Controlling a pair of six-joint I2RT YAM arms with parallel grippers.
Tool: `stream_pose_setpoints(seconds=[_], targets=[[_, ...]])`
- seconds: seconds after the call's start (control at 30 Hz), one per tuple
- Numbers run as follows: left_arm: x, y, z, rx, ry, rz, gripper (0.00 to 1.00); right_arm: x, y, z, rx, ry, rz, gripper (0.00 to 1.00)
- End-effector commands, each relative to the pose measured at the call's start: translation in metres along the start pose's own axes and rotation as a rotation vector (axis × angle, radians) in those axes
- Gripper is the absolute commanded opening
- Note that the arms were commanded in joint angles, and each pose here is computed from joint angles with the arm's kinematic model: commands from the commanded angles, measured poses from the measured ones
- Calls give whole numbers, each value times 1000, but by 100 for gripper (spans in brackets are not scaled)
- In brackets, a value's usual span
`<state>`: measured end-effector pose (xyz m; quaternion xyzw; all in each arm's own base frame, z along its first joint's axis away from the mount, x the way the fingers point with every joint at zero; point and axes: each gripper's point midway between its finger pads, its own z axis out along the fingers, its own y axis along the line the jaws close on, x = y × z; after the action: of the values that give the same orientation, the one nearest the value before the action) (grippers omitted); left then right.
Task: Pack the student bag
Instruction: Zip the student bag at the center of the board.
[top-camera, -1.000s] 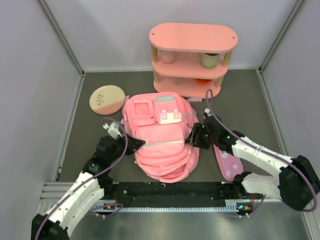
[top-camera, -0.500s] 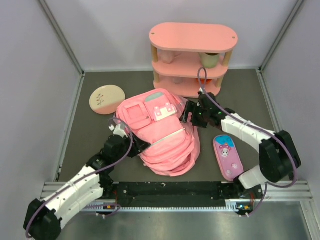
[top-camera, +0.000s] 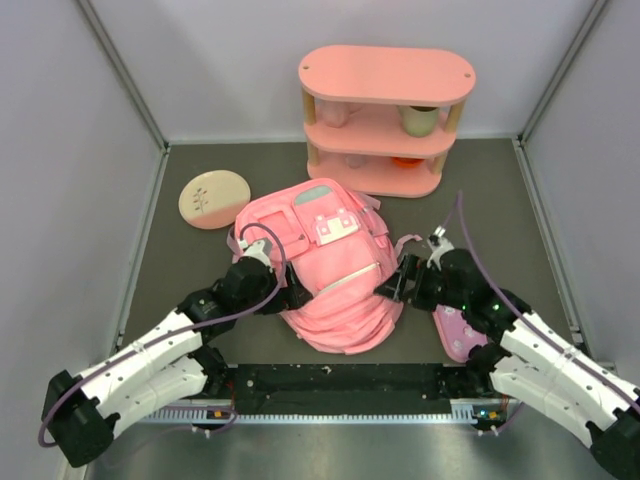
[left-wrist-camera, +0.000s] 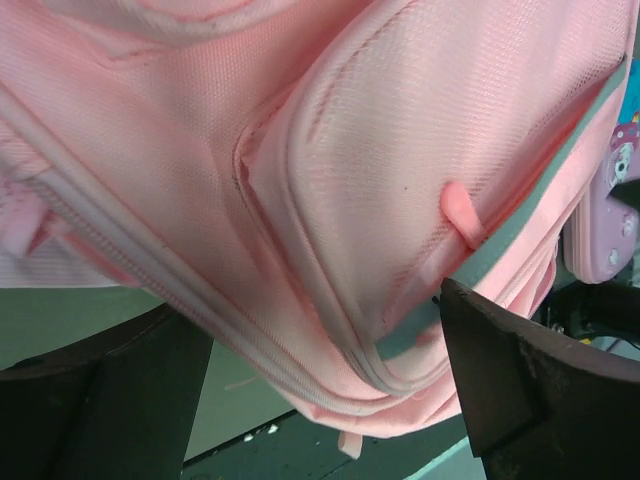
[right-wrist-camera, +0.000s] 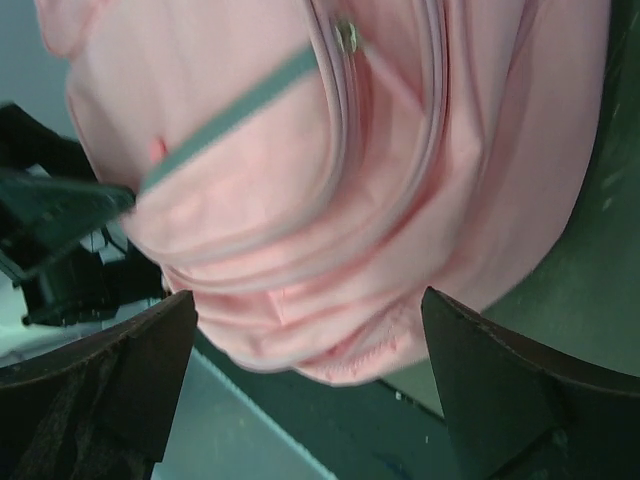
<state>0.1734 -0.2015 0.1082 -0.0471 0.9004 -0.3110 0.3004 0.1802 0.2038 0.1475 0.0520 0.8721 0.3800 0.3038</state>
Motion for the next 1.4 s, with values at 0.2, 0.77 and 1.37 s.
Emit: stream_pose_setpoints(seconds=[0.2,0.77,1.37], targets=[[-20,-4,-37,-90,-7,109,99,78,4,-20,-22,158,175,91],[-43,18,-50,-215,-134,114,99,48,-3,38,95,29,146,61],[-51,24,-20,-161,-269,-3,99,-44,-2,-7,11,-97,-37,75]])
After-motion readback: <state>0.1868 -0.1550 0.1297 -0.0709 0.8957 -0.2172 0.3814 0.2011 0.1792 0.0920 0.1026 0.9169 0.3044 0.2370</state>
